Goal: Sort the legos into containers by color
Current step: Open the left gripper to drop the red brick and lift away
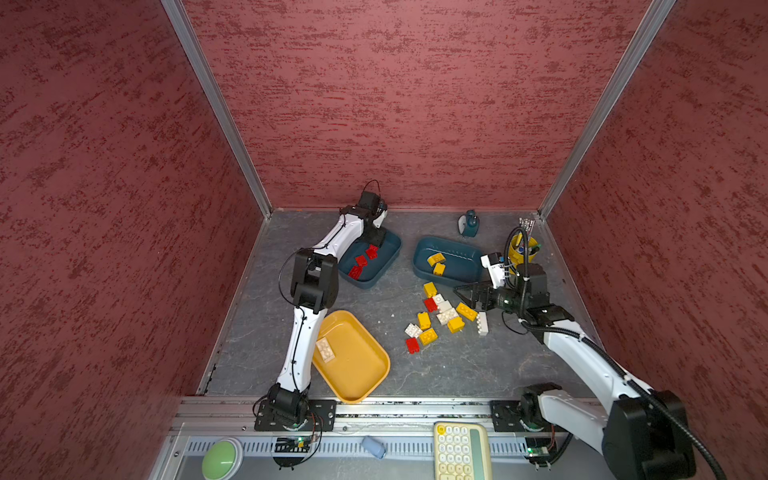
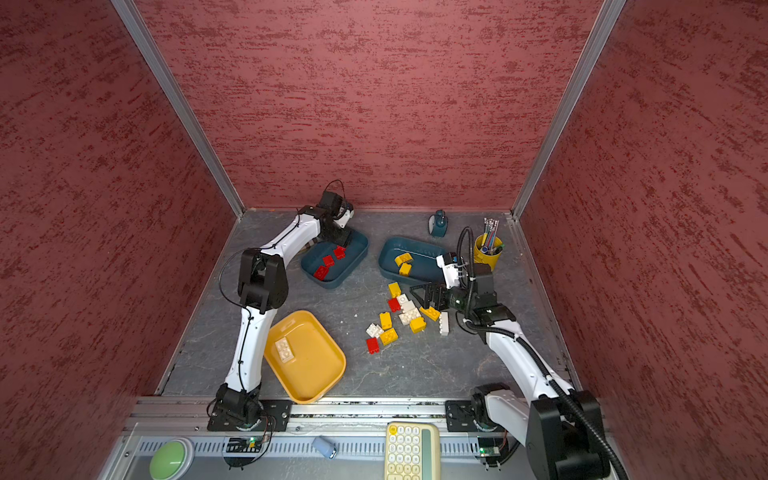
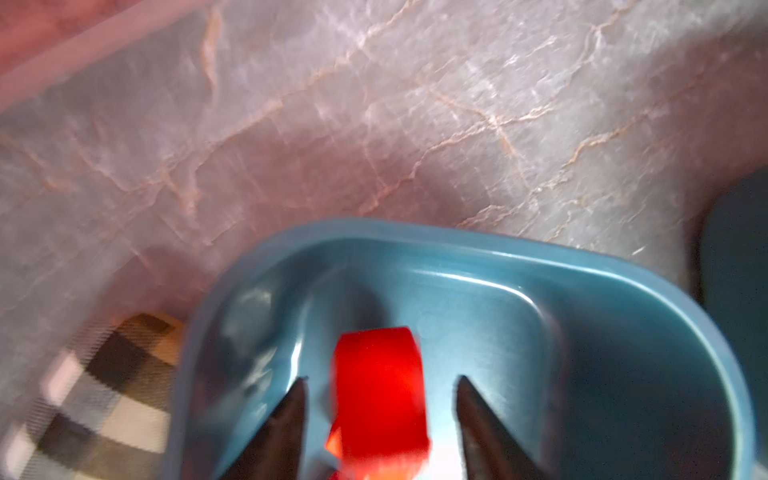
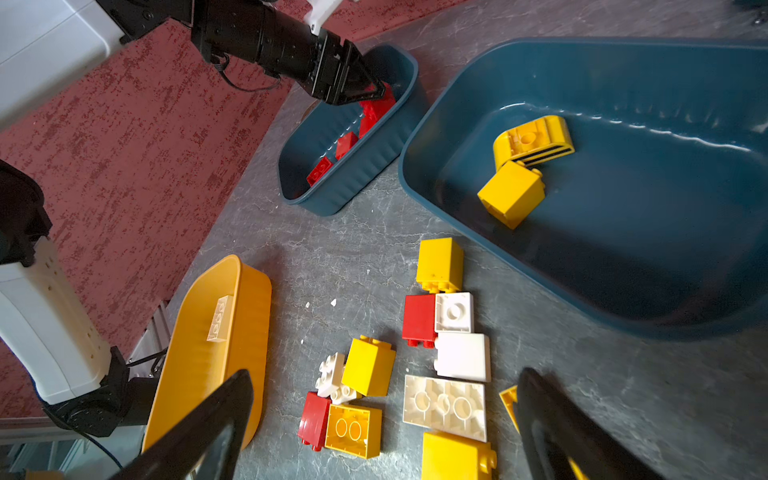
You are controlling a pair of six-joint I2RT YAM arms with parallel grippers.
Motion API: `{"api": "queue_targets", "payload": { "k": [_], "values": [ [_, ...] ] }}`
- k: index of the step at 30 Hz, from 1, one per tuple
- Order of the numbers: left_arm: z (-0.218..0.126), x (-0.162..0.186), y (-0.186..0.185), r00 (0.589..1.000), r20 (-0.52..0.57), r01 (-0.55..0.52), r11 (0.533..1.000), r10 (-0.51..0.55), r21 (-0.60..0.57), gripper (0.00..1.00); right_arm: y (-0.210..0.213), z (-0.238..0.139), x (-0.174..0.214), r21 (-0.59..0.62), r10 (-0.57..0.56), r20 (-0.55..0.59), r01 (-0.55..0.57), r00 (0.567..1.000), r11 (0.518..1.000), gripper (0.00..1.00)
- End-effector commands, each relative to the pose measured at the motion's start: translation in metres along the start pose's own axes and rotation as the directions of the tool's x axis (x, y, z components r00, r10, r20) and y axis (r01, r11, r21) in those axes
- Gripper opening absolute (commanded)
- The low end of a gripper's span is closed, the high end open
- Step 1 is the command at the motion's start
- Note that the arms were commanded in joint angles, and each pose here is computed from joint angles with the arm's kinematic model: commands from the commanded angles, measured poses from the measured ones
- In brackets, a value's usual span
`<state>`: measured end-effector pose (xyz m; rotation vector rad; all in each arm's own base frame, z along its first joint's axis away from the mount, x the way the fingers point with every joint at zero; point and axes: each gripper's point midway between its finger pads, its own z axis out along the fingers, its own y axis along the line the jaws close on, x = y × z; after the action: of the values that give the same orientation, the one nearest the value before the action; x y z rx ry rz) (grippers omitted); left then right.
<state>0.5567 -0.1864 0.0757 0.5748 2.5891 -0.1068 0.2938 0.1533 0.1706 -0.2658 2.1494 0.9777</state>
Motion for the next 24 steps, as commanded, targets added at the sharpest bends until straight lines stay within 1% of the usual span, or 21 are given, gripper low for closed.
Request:
{"api": "queue_targets", "payload": {
  "k": [1,6,9,13,17,20,24],
  "values": [
    [-0.021,-0.010,-0.004,1.000,0.026,0.005,1.000,-0.005,0.002,0.66,0.002,-0.003,-0.011,0.008,-0.033,0.027,0.032,0.999,0.999,0.99],
    [-0.064,-0.011,-0.028,0.998,0.043,0.047,0.996,-0.050,0.077,0.72,0.002,-0.002,-0.011,0.004,-0.033,0.027,0.033,0.999,0.999,0.99],
    [-0.093,-0.007,-0.054,0.997,0.054,0.055,0.991,-0.062,0.126,0.75,0.001,-0.002,-0.011,0.010,-0.033,0.028,0.033,0.999,0.999,0.99],
    [-0.122,0.006,-0.088,0.994,0.047,0.087,0.982,-0.097,0.170,0.76,0.000,-0.003,-0.014,0.022,-0.035,0.034,0.034,0.999,0.999,0.99],
    [-0.141,0.024,-0.124,0.990,0.031,0.128,0.973,-0.137,0.193,0.76,0.000,-0.004,-0.014,0.028,-0.034,0.038,0.033,0.999,0.999,0.99],
    [-0.147,0.045,-0.155,0.987,-0.003,0.160,0.961,-0.163,0.228,0.76,-0.001,-0.004,-0.012,0.028,-0.029,0.033,0.028,0.999,0.999,0.99],
    [-0.151,0.081,-0.191,0.990,-0.045,0.140,0.961,-0.133,0.239,0.76,-0.001,-0.004,-0.009,0.026,-0.023,0.030,0.022,0.999,0.999,0.99]
  ]
}}
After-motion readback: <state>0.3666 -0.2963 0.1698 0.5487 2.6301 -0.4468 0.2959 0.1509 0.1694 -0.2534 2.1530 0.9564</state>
